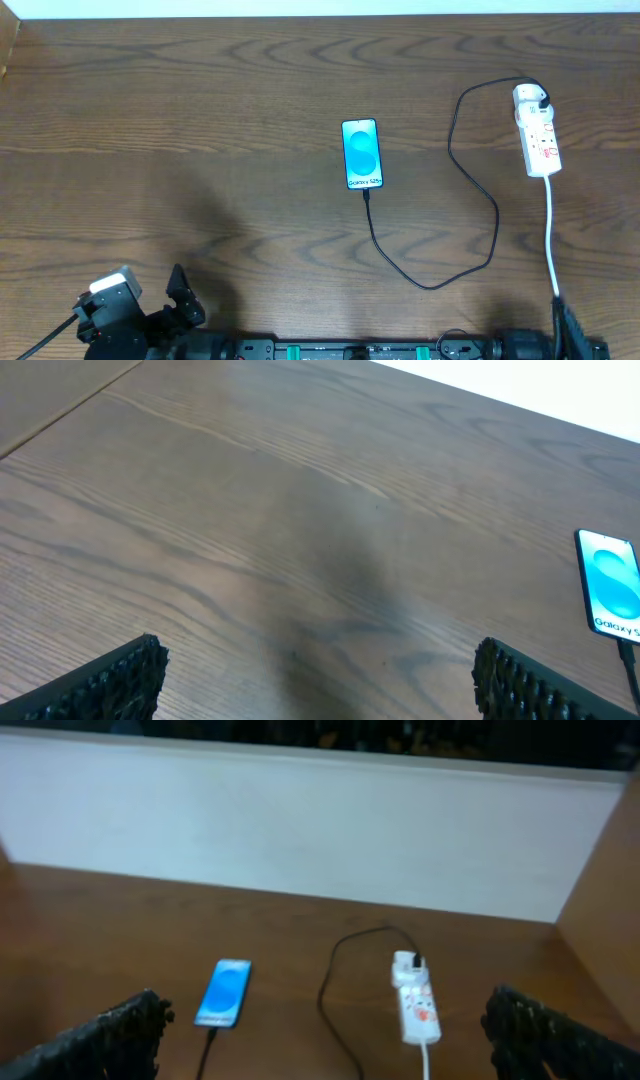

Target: Plug charger to phone and switch on socket

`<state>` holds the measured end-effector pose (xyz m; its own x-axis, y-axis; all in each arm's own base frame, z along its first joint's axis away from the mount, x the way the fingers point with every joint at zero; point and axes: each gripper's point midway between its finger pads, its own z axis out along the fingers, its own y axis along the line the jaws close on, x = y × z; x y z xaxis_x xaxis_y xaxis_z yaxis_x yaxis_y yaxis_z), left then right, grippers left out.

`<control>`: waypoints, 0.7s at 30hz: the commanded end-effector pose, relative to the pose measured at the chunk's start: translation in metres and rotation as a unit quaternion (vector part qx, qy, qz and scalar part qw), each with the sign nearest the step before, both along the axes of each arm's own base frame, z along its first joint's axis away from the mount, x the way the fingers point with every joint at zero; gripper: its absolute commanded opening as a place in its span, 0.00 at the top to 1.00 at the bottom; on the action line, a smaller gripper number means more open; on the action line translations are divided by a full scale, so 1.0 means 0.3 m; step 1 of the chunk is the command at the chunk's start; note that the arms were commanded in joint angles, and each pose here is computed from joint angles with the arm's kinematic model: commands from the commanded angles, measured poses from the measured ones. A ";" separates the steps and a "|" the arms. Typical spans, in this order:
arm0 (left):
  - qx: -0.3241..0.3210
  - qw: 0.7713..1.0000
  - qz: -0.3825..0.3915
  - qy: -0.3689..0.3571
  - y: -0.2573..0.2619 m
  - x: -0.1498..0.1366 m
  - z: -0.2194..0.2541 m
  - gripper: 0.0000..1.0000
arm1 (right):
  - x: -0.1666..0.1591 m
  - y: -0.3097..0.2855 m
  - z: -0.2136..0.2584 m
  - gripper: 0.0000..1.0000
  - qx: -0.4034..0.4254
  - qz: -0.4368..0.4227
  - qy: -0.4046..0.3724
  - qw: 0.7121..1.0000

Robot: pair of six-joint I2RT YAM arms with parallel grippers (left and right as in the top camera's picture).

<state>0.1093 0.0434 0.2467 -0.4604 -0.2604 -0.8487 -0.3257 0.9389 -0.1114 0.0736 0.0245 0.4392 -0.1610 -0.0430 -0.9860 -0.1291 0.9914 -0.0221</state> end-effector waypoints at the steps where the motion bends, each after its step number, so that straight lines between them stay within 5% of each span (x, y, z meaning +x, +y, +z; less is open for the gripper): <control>1: 0.000 1.000 0.006 -0.009 0.007 -0.007 0.014 0.02 | 0.078 -0.032 -0.036 0.01 -0.010 -0.026 0.007 1.000; 11: 0.000 1.000 0.006 -0.009 0.007 -0.007 0.014 0.02 | 0.326 -0.046 -0.160 0.01 -0.046 -0.023 0.001 0.999; 21: 0.000 1.000 0.006 -0.009 0.007 -0.007 0.014 0.02 | 0.329 -0.046 -0.329 0.01 -0.053 -0.024 -0.030 0.998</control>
